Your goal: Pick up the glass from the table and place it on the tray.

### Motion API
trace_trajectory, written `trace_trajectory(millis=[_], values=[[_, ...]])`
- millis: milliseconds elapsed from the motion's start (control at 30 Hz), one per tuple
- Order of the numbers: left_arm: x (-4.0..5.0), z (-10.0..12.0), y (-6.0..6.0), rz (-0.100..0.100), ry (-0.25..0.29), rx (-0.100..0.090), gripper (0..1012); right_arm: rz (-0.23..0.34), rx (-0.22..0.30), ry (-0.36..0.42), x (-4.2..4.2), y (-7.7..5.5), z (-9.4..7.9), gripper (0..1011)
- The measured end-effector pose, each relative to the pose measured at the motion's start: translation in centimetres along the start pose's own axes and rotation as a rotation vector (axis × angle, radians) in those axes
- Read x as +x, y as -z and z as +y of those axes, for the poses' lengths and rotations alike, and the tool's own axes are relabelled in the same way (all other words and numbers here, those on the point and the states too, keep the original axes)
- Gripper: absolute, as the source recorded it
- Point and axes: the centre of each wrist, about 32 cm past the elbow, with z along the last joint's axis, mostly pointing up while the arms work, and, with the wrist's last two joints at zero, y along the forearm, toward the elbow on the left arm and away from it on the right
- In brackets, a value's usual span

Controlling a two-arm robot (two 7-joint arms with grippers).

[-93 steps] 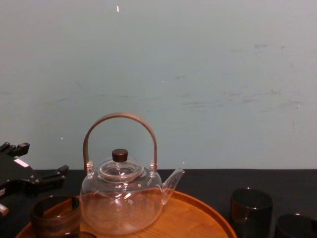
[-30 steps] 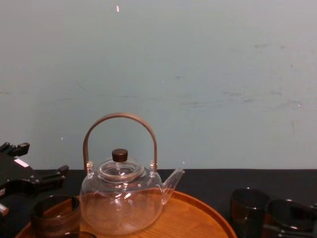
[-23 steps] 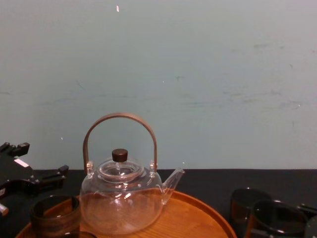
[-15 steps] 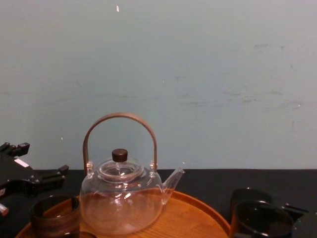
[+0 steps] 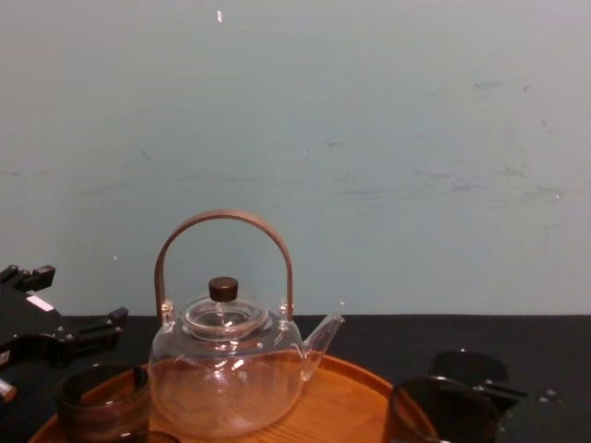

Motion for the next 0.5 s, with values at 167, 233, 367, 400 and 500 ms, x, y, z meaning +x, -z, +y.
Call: trace_trajectory(millis=[167,233,367,400,500], values=[[0.00,0.0,0.0,0.000,0.000,0.000,1001,-0.003,-0.006,-0.017,-0.20,-0.2,1.1,905],[0.00,0.0,0.0,0.000,0.000,0.000,1001,-0.004,-0.008,-0.022,-0.26,-0.2,1.4,904],[0.00,0.0,0.0,0.000,0.000,0.000,1001,-0.005,-0.013,-0.034,-0.45,-0.3,2.3,905],[0.00,0.0,0.0,0.000,0.000,0.000,1001,-0.005,-0.013,-0.036,-0.46,-0.3,2.4,905],[0.00,0.0,0.0,0.000,0.000,0.000,1001,-0.006,-0.014,-0.044,-0.61,-0.3,3.0,904]])
